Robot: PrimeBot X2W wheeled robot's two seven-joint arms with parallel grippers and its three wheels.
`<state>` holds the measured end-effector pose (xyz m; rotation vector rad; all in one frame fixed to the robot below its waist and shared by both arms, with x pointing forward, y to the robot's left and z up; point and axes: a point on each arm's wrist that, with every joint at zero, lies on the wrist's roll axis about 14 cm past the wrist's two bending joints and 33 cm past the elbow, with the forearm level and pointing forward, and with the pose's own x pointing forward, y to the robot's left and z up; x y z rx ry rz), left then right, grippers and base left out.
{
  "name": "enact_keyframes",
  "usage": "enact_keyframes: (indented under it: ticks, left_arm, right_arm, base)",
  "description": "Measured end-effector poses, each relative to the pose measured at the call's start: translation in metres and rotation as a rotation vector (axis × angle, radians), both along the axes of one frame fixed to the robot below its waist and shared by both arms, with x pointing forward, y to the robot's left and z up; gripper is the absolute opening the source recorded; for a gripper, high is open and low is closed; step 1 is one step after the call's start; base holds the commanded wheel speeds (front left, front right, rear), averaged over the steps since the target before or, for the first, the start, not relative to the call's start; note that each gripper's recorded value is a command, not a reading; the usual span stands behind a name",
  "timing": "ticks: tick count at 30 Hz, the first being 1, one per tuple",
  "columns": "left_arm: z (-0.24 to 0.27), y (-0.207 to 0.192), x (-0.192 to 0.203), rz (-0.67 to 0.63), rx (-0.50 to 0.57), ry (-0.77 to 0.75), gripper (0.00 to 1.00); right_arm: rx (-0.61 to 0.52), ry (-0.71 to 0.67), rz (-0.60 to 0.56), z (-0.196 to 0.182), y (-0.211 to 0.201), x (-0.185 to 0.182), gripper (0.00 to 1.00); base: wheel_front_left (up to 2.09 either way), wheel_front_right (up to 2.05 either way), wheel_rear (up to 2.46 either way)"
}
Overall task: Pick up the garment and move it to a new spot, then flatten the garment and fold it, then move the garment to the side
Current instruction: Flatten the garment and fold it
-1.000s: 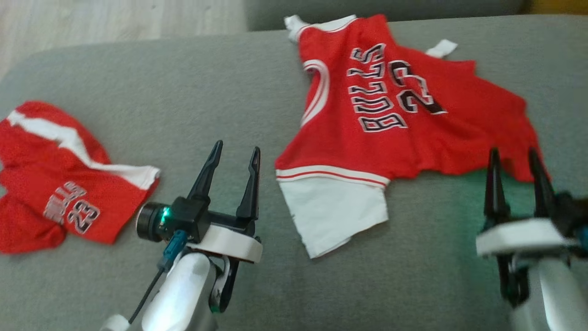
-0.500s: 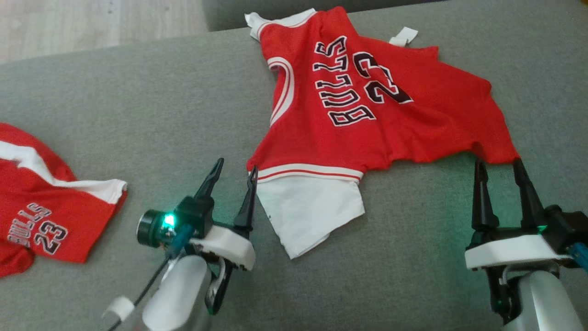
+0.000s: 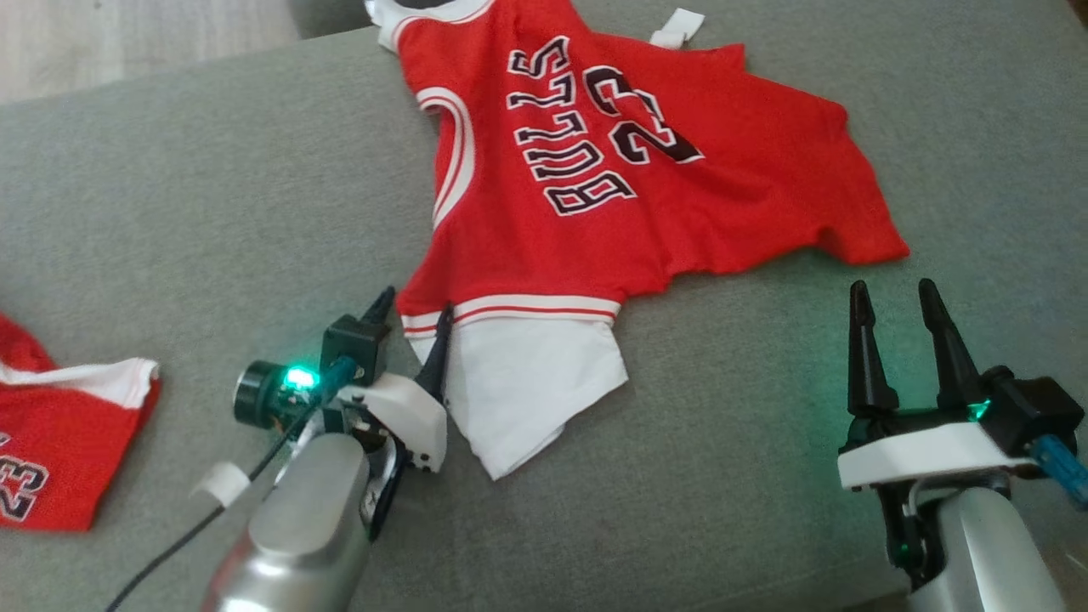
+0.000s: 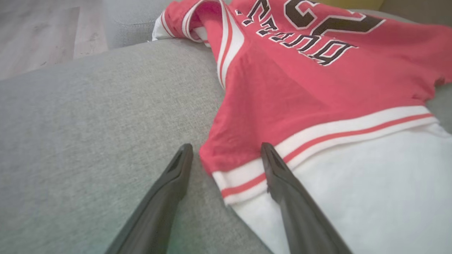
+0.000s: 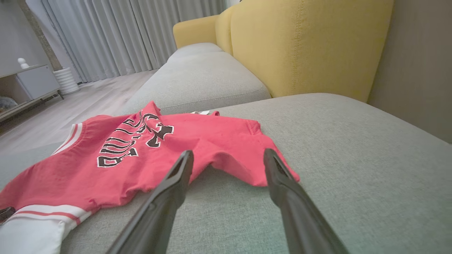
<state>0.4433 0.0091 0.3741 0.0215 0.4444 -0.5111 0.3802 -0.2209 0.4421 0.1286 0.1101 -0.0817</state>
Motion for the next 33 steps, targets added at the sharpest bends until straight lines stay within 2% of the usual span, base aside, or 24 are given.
enact_keyframes:
  ticks: [5,6,7,8,18,27,29,30,31,33]
  left_arm:
    - [-0.007,-0.007,0.013,-0.046,0.085,0.022,1.00]
    - [-0.008,-0.007,0.015,-0.050,0.092,0.026,0.55]
    - [-0.008,-0.008,0.016,-0.056,0.098,0.028,0.16]
    - [-0.009,-0.009,0.016,-0.064,0.100,0.032,0.00]
    - [-0.001,0.010,0.030,-0.035,0.134,-0.039,0.00]
    - [0.044,0.027,0.085,-0.019,0.189,-0.222,0.00]
    - [0.052,0.026,0.095,-0.026,0.198,-0.248,0.44]
    - [0.054,0.026,0.098,-0.029,0.202,-0.256,0.86]
    - [0.057,0.026,0.100,-0.031,0.203,-0.270,1.00]
    - [0.059,0.028,0.103,-0.029,0.207,-0.278,1.00]
  right_arm:
    - [0.000,-0.003,-0.026,0.002,-0.008,-0.003,1.00]
    - [0.002,-0.004,-0.030,0.002,-0.009,-0.003,1.00]
    - [0.002,-0.003,-0.032,0.002,-0.010,-0.004,1.00]
    - [0.001,-0.004,-0.034,0.002,-0.011,-0.004,1.00]
    - [0.002,-0.011,-0.027,0.004,-0.008,-0.003,1.00]
    - [0.003,-0.012,-0.003,0.004,-0.002,0.006,1.00]
    - [0.001,-0.020,0.000,0.006,-0.001,0.010,1.00]
    - [0.000,-0.024,0.002,0.007,-0.001,0.012,1.00]
    - [0.000,-0.027,0.004,0.008,0.000,0.013,1.00]
    - [0.002,-0.027,0.009,0.007,0.001,0.015,1.00]
  base:
    - [0.00,0.00,0.00]
    - [0.00,0.00,0.00]
    - [0.00,0.00,0.00]
    - [0.00,0.00,0.00]
    - [0.00,0.00,0.00]
    - [0.00,0.00,0.00]
    - [0.00,0.00,0.00]
    - [0.00,0.00,0.00]
    - [0.00,0.00,0.00]
    - [0.00,0.00,0.00]
